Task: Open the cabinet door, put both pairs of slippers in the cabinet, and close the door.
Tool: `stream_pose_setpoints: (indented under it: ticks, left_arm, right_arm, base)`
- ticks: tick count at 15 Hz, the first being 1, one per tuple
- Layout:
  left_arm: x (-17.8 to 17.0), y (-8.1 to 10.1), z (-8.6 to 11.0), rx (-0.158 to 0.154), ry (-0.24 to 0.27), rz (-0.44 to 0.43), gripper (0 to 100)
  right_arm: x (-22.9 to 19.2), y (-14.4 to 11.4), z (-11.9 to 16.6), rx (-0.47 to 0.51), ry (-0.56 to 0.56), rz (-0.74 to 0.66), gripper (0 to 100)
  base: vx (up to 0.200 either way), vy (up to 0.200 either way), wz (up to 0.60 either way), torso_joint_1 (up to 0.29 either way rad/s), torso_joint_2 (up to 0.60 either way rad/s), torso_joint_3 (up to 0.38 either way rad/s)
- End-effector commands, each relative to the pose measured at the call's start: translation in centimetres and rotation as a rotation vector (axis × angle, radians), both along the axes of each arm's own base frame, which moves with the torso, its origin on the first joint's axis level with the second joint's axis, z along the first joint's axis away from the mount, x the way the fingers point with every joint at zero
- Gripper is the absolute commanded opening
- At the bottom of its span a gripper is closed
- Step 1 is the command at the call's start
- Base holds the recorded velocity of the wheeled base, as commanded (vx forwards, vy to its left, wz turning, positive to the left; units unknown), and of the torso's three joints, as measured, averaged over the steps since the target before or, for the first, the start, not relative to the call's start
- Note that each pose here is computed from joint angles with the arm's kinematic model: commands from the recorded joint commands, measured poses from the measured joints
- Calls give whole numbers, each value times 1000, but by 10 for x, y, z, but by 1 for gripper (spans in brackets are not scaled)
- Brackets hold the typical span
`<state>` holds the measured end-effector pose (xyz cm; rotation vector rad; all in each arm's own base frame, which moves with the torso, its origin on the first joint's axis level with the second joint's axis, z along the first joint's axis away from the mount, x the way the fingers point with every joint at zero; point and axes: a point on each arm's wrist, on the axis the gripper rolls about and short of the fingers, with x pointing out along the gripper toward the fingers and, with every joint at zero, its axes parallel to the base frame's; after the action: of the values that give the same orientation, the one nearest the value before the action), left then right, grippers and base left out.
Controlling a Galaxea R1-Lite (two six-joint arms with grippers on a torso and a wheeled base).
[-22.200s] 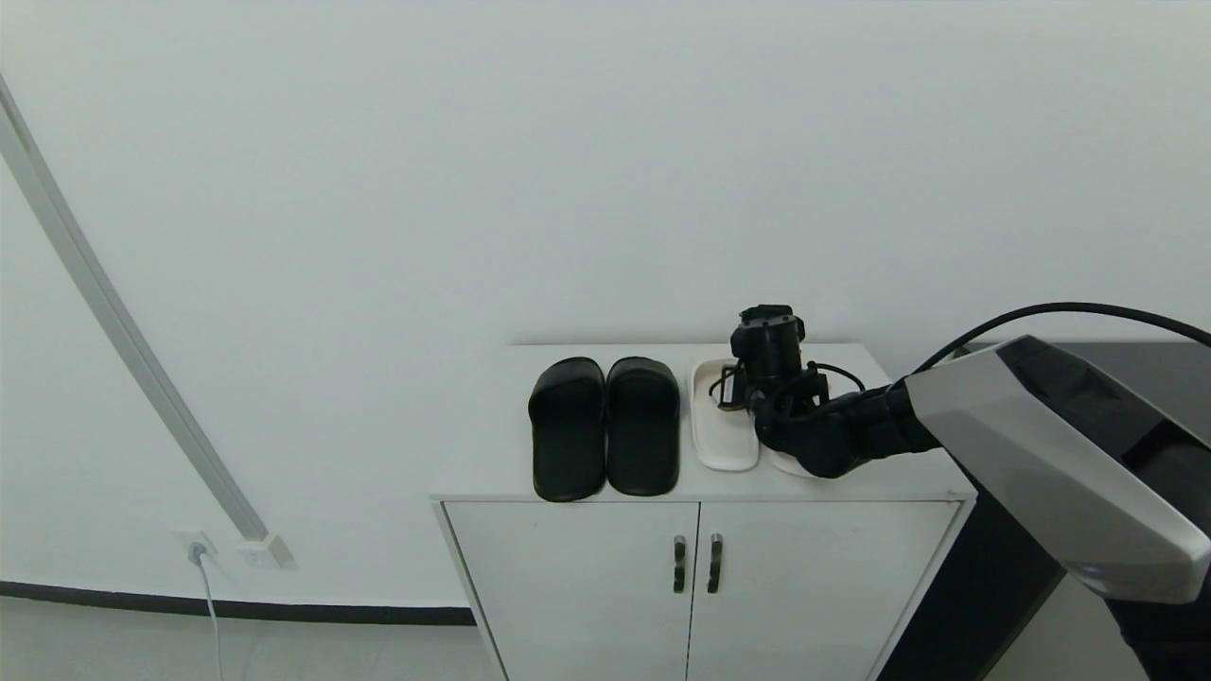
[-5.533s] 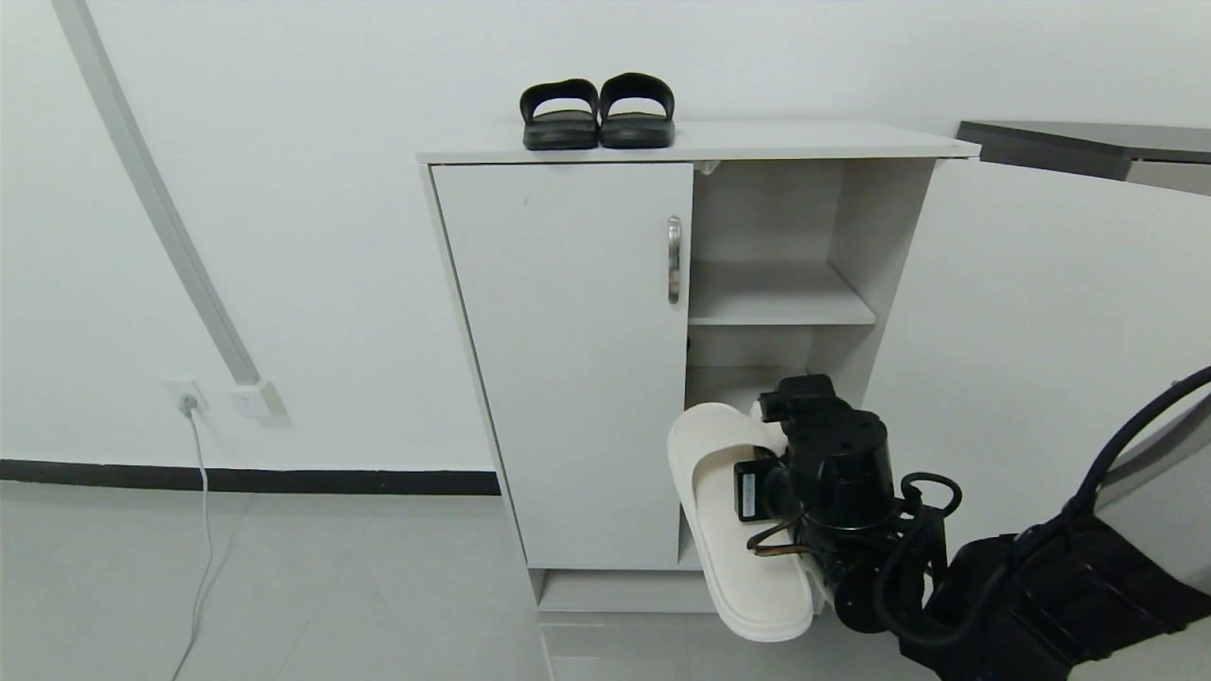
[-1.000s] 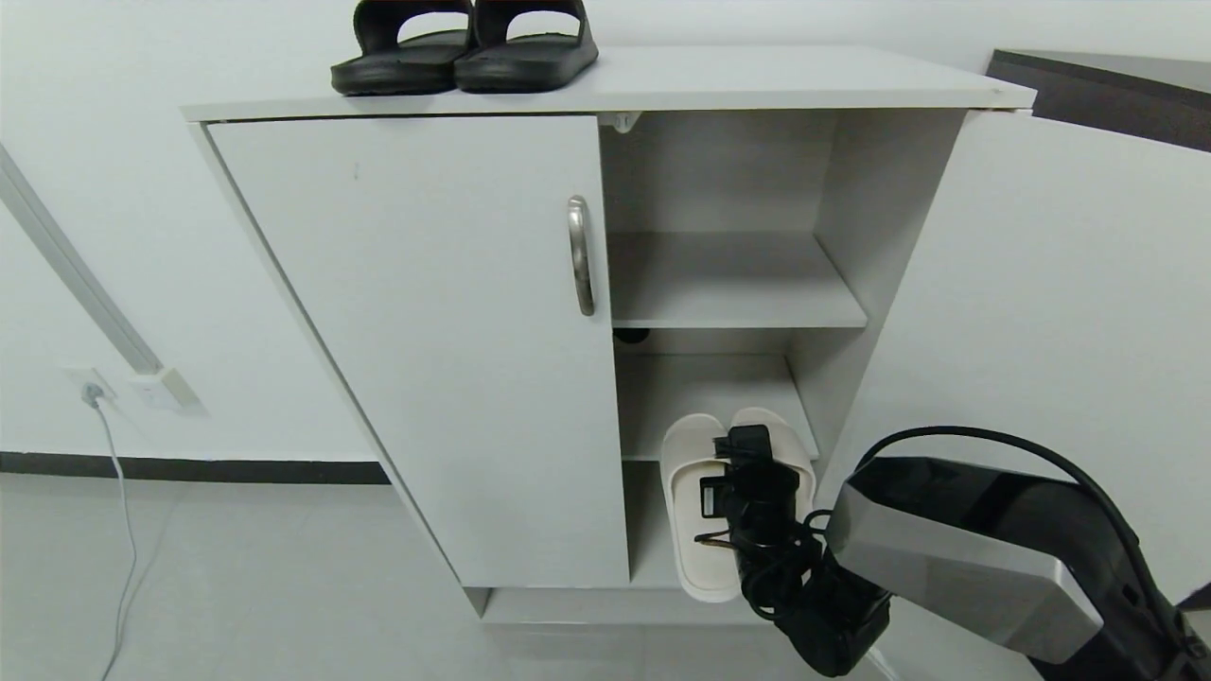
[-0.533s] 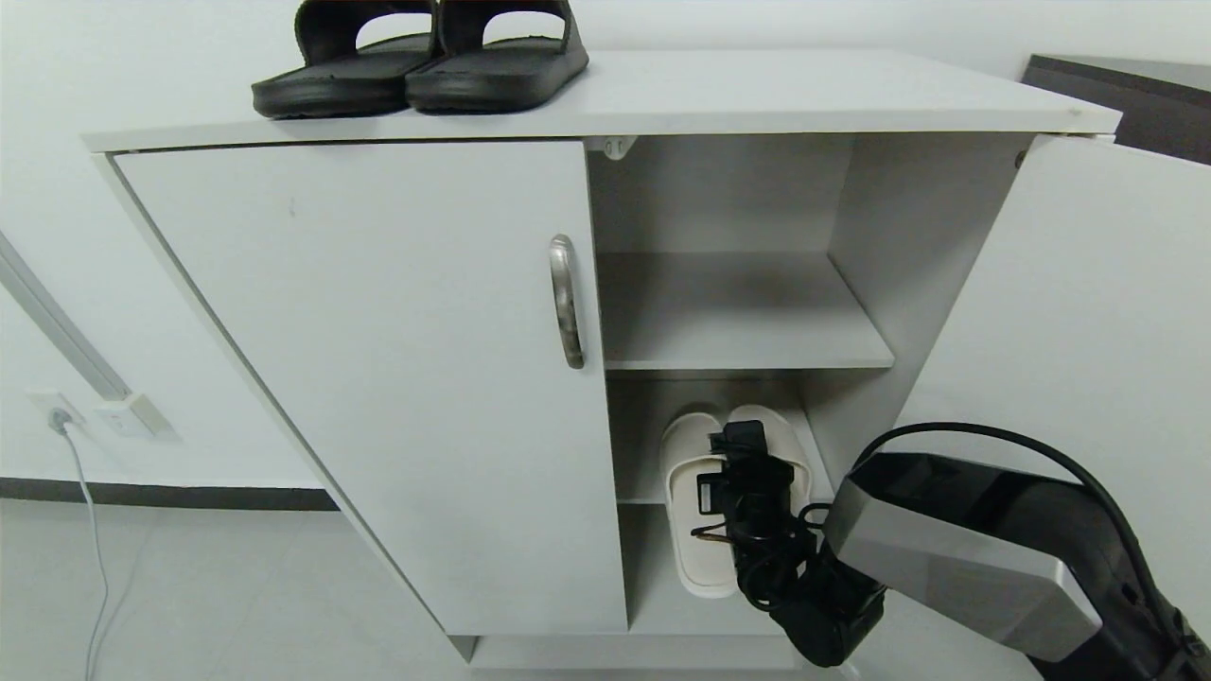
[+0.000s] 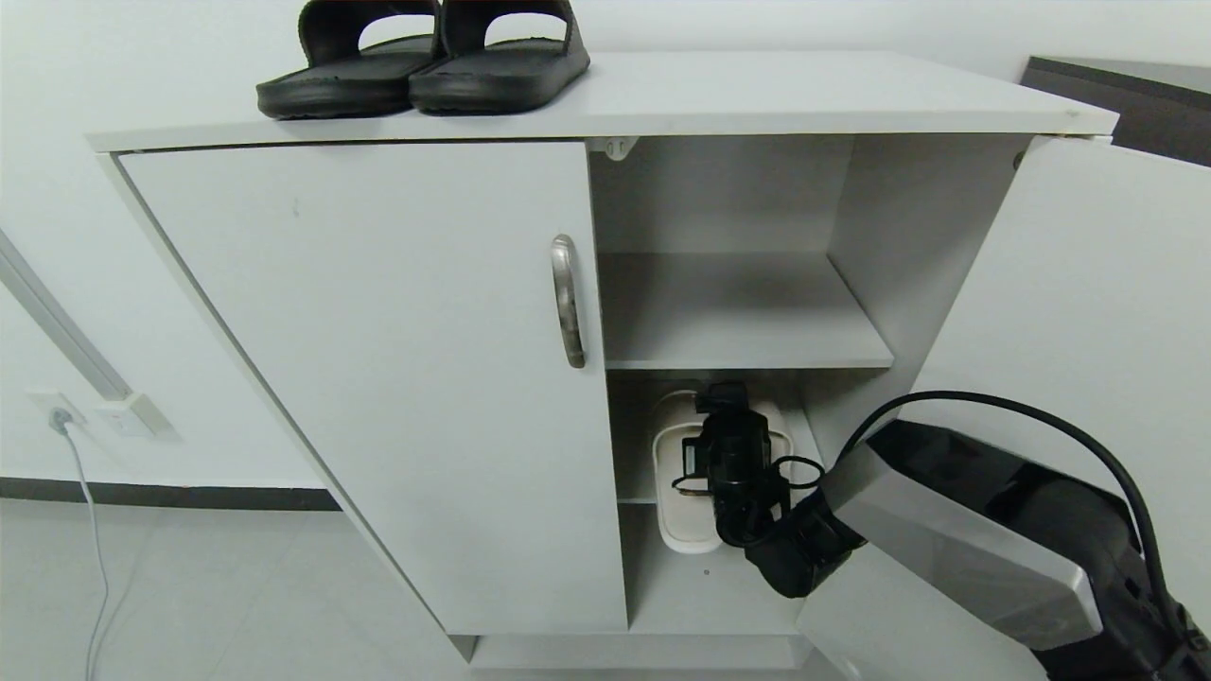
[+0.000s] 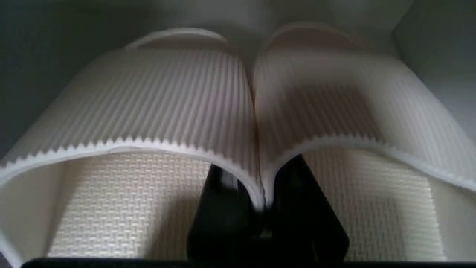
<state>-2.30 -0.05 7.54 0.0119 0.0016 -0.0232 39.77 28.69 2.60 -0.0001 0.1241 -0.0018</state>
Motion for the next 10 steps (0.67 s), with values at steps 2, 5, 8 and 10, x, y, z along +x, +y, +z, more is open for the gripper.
stream_pose_setpoints:
  ticks: [2,5,8,10]
  left_arm:
    - [0,0,0,0,1,0,0]
    - [0,0,0,0,1,0,0]
    - [0,0,0,0,3,0,0]
    - [0,0,0,0,1,0,0]
  right_arm:
    - [28,-3,10,30,-35,-35,0]
    - [41,-8,2,23,-28,-33,0]
    - [49,-11,-3,22,-18,-9,0]
    - [57,-15,-4,27,-23,-23,0]
  base:
    - [0,0,0,0,0,0]
    - [0,0,0,0,0,0]
    - [0,0,0,0,0,0]
    - [0,0,0,0,0,0]
